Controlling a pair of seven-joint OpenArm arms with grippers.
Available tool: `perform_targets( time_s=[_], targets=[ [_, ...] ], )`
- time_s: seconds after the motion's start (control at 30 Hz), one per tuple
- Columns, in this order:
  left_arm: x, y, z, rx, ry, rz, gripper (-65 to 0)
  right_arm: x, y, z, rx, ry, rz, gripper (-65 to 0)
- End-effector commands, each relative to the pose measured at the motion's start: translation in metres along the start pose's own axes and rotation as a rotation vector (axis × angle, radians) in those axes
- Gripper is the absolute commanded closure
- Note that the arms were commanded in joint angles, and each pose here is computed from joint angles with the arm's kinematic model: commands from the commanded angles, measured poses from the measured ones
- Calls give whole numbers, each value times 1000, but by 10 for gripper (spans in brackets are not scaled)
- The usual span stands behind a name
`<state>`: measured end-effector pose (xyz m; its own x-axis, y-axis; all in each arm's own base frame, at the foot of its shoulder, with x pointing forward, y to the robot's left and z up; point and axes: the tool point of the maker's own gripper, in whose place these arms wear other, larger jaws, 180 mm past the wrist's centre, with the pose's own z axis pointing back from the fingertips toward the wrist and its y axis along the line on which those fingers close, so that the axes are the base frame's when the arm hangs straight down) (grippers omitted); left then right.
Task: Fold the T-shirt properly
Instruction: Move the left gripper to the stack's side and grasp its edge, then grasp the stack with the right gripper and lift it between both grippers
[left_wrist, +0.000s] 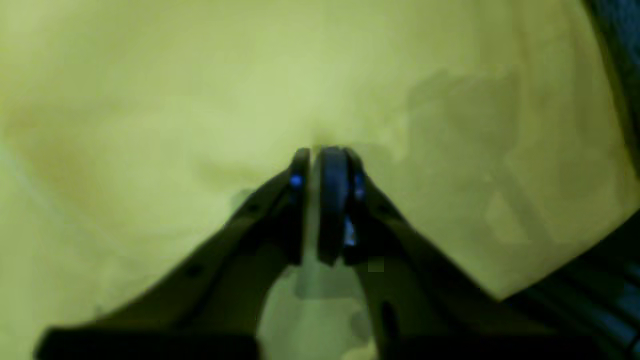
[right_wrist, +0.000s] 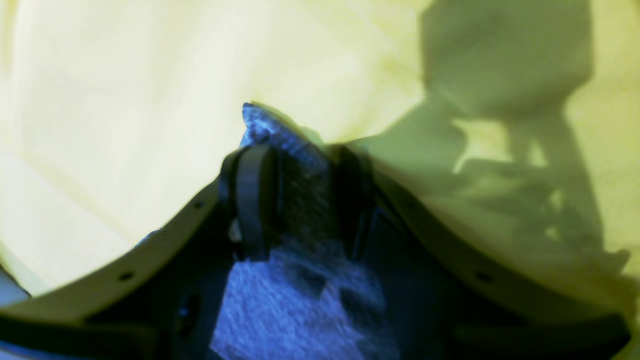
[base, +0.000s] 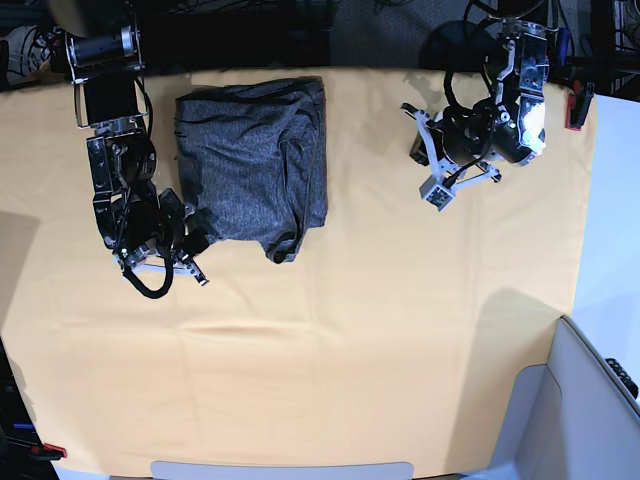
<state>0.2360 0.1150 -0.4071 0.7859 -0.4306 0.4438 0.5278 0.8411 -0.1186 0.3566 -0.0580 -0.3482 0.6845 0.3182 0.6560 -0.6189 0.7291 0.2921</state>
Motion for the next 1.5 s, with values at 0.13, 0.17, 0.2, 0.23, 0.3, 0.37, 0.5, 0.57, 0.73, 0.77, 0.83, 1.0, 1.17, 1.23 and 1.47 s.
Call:
perform_targets(
  time_s=[0.13, 0.17, 0.2, 0.23, 0.3, 0.37, 0.5, 0.57, 0.73, 0.77, 0.83, 1.0, 1.17, 1.23, 1.47],
  targets=[
    [-1, -30, -3, -105, -8, 41, -179, 2, 7, -2, 26, 7, 4, -17],
    [-3, -33, -3, -116, 5, 44, -193, 2, 7, -2, 26, 7, 4, -17],
    [-2, -37, -4, -130, 6, 52, -201, 1, 7, -2, 26, 10, 4, -17],
    [-2, -40, -5, -137, 10, 56, -201, 0, 7, -2, 27, 12, 2, -17],
    [-3, -42, -6, -144, 13, 60, -202, -4, 8, -3, 29, 17, -1, -17],
    [-6, -42, -8, -147, 22, 65, -202, -4, 9, -3, 30, 18, -2, -17],
    [-29, -41, -23, -173, 93, 118, -202, -4, 9, -3, 30, 18, -2, -17],
    [-32, -49, -29, -196, 104, 140, -202, -4, 9, -3, 30, 18, -2, -17],
    [-39, -71, -33, -247, 138, 197, -202, -5, 9, -3, 30, 20, -2, -17],
    [-39, -76, -33, -258, 145, 200, -202, -5, 9, -3, 30, 20, -2, -17],
    [-35, -85, -35, -281, 143, 208, -202, -5, 9, -3, 30, 20, -2, -17],
    [-12, -110, -28, -428, 44, 265, -202, -5, 9, -3, 30, 20, -2, -17],
    [-6, -104, -19, -474, -4, 308, -251, -5, 9, -3, 29, 20, -1, -17],
    [-4, -106, -16, -493, -15, 310, -262, -6, 9, -3, 29, 21, -3, -17],
    [15, -124, -4, -625, -95, 350, -263, -6, 8, -4, 29, 22, -4, -17]
  ],
)
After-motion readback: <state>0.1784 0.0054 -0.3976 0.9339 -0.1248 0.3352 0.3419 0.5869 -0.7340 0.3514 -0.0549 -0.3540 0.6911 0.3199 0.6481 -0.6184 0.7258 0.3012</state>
